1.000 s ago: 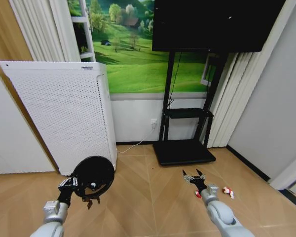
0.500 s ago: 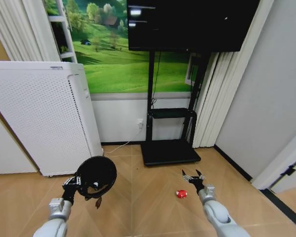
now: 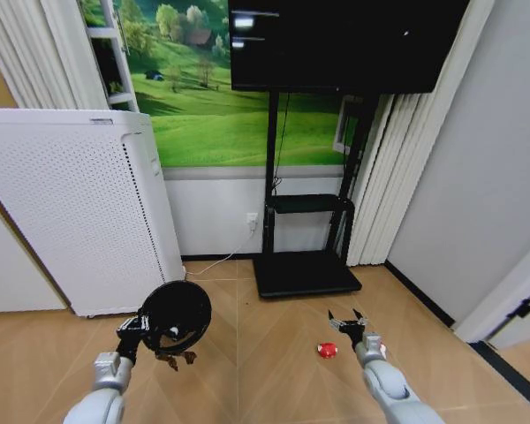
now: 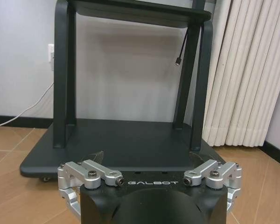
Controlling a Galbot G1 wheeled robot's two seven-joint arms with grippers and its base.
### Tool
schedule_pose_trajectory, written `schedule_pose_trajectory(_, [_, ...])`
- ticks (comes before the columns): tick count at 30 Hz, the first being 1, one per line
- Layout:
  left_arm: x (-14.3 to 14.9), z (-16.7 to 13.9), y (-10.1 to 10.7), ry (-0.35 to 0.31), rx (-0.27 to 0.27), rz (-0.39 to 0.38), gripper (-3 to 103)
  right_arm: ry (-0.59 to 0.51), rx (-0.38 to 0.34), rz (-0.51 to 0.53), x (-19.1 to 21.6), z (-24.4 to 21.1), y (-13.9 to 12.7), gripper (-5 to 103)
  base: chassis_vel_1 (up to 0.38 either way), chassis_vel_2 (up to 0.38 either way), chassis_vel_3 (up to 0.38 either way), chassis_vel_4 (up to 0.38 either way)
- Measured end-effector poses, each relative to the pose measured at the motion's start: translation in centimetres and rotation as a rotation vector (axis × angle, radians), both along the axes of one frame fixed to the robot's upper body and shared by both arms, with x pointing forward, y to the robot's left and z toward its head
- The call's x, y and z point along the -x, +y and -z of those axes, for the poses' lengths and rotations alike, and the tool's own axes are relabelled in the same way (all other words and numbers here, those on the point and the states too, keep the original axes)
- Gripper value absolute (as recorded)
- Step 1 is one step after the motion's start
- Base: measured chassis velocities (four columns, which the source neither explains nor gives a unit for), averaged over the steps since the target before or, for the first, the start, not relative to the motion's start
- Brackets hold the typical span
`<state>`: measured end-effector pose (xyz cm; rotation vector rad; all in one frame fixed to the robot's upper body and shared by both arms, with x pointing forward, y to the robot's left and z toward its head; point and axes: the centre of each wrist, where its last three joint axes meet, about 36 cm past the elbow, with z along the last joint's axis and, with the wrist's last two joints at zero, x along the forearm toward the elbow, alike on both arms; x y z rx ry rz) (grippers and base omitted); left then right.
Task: Pick up the trash bin and place the garbage on the floor into it.
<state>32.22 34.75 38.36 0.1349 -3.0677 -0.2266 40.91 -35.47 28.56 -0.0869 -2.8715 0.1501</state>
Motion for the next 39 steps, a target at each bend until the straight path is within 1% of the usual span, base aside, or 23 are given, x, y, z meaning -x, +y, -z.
schedule_pose_trajectory(5, [-0.1,0.2,-0.1,0.005,0.000,0.002,4,-0.023,-0.003,0.014,-0.3,0.0,0.3,100,-0.177,0.138,0.145,-0.139])
schedule_pose_trajectory(8, [-0.1,0.3,-0.2,0.008,0.000,0.005,4,-0.021,0.008,0.013,-0.3,0.1,0.2,100,-0.065,0.116,0.105,-0.081])
schedule_pose_trajectory(14, [0.0,0.5,-0.4,0.010,0.001,0.008,4,0.003,0.014,0.017,0.0,0.3,0.2,100,0.000,0.000,0.000,0.000])
schedule_pose_trajectory(17, [0.2,0.5,-0.3,0.010,-0.002,0.010,4,0.017,0.005,0.022,0.3,0.6,0.4,100,0.014,-0.067,-0.015,0.065])
schedule_pose_trajectory(23, [0.3,0.3,-0.1,0.002,-0.006,0.011,4,0.020,0.004,0.029,0.4,0.8,0.8,100,-0.042,-0.082,0.059,0.083])
schedule_pose_trajectory(26, [0.3,0.2,0.0,0.000,-0.007,0.013,4,0.017,0.007,0.049,0.4,1.1,1.0,100,-0.156,-0.104,0.130,0.119])
schedule_pose_trajectory(28, [0.4,0.2,0.0,-0.004,-0.006,0.015,4,0.017,0.041,0.048,0.4,1.3,1.0,100,-0.126,-0.121,0.130,0.118])
schedule_pose_trajectory(29, [0.4,0.2,0.0,-0.004,-0.006,0.015,4,0.017,0.041,0.048,0.4,1.3,1.0,100,-0.126,-0.112,0.111,0.116])
schedule_pose_trajectory(30, [0.4,0.2,0.0,-0.004,-0.006,0.016,4,0.025,0.073,0.042,0.5,1.4,0.9,100,-0.096,-0.112,0.064,0.071])
schedule_pose_trajectory(31, [0.4,0.2,0.0,-0.005,-0.006,0.017,4,0.040,0.088,0.038,0.6,1.6,0.9,100,-0.037,-0.077,0.064,0.071])
schedule_pose_trajectory(32, [0.4,0.2,0.0,-0.005,-0.006,0.017,4,0.040,0.088,0.038,0.6,1.6,0.9,100,-0.037,-0.077,0.064,0.071])
schedule_pose_trajectory(34, [0.4,0.5,0.0,0.004,-0.009,0.018,4,0.119,0.135,0.030,0.8,2.0,0.6,100,0.000,0.000,0.000,0.000])
schedule_pose_trajectory(35, [0.4,0.5,0.0,0.004,-0.009,0.018,4,0.119,0.135,0.030,0.8,2.0,0.6,100,0.000,0.000,0.000,0.000])
schedule_pose_trajectory(37, [0.4,1.0,0.3,0.018,-0.014,0.015,4,0.191,0.173,0.018,1.2,2.9,0.7,100,0.022,0.035,-0.020,-0.012])
schedule_pose_trajectory(38, [0.4,1.0,0.3,0.018,-0.014,0.015,4,0.191,0.173,0.018,1.2,2.9,0.7,100,0.044,0.071,-0.041,-0.024])
schedule_pose_trajectory(39, [0.4,1.5,0.9,0.028,-0.022,0.004,4,0.236,0.204,0.006,1.8,3.6,0.7,100,0.033,0.058,-0.031,-0.024])
